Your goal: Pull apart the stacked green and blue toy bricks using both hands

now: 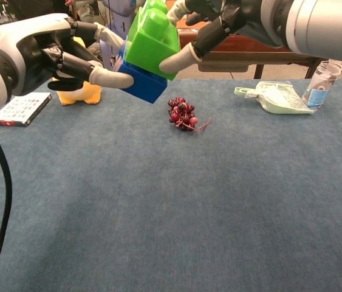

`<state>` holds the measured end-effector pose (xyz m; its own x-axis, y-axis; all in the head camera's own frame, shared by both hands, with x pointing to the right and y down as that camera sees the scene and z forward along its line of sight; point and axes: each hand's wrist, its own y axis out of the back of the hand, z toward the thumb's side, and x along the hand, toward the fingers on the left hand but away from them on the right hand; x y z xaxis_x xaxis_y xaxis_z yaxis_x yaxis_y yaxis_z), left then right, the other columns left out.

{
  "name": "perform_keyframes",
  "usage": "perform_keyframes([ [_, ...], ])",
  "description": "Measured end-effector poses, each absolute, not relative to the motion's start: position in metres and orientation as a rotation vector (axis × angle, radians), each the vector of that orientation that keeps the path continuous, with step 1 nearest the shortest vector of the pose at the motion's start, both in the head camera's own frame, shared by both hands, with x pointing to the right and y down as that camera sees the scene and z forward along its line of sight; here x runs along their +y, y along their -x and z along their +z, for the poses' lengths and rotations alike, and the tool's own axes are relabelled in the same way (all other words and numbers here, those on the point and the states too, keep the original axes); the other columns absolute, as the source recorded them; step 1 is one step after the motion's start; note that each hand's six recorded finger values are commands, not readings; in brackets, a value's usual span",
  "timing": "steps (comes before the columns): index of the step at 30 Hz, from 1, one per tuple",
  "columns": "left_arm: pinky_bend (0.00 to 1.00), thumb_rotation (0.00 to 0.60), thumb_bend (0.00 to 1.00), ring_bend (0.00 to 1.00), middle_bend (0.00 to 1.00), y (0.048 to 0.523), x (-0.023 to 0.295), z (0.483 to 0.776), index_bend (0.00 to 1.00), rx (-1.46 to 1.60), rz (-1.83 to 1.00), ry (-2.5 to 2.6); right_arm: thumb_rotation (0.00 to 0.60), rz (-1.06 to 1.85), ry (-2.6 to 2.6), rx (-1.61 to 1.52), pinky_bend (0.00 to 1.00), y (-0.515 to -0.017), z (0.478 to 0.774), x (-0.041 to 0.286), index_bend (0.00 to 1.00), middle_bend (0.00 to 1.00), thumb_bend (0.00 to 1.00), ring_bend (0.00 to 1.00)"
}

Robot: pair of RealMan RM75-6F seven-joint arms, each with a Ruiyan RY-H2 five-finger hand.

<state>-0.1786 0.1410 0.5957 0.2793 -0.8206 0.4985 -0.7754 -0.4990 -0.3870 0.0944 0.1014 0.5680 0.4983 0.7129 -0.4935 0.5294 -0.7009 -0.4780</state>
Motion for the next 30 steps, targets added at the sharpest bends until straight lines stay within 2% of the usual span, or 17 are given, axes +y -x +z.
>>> perform_keyframes([
  [15, 1.0, 0.6, 0.38, 1.0, 1.0, 0.187, 0.144, 0.611, 0.9, 1.493, -1.104, 2.408, 0.6, 1.021, 2.425, -1.095, 0.0, -0.116, 0.566, 0.095, 0.61, 0.09, 0.11, 0.0],
  [18, 1.0, 0.6, 0.38, 1.0, 1.0, 0.188, 0.146, 0.615, 0.86, 1.446, -1.133, 2.379, 0.6, 1.08, 2.388, -1.098, 0.0, -0.13, 0.575, 0.094, 0.61, 0.09, 0.11, 0.0],
  [23, 1.0, 0.6, 0.38, 1.0, 1.0, 0.184, 0.148, 0.622, 0.7, 1.351, -1.17, 2.328, 0.6, 1.2, 2.298, -1.064, 0.0, -0.153, 0.598, 0.094, 0.61, 0.09, 0.11, 0.0],
  [24, 1.0, 0.6, 0.38, 1.0, 1.0, 0.182, 0.148, 0.624, 0.64, 1.324, -1.177, 2.315, 0.6, 1.22, 2.278, -1.055, 0.0, -0.157, 0.603, 0.094, 0.59, 0.09, 0.11, 0.0],
  [25, 1.0, 0.6, 0.38, 1.0, 1.0, 0.181, 0.148, 0.625, 0.52, 1.303, -1.181, 2.306, 0.6, 1.247, 2.252, -1.043, 0.0, -0.162, 0.609, 0.094, 0.56, 0.09, 0.11, 0.0],
  [27, 1.0, 0.6, 0.33, 1.0, 1.0, 0.177, 0.149, 0.626, 0.32, 1.258, -1.188, 2.283, 0.6, 1.286, 2.214, -1.024, 0.0, -0.169, 0.618, 0.094, 0.44, 0.09, 0.11, 0.0],
  [30, 1.0, 0.6, 0.18, 1.0, 1.0, 0.173, 0.148, 0.626, 0.17, 1.223, -1.177, 2.238, 0.6, 1.344, 2.171, -0.984, 0.0, -0.179, 0.632, 0.097, 0.22, 0.07, 0.07, 0.0],
])
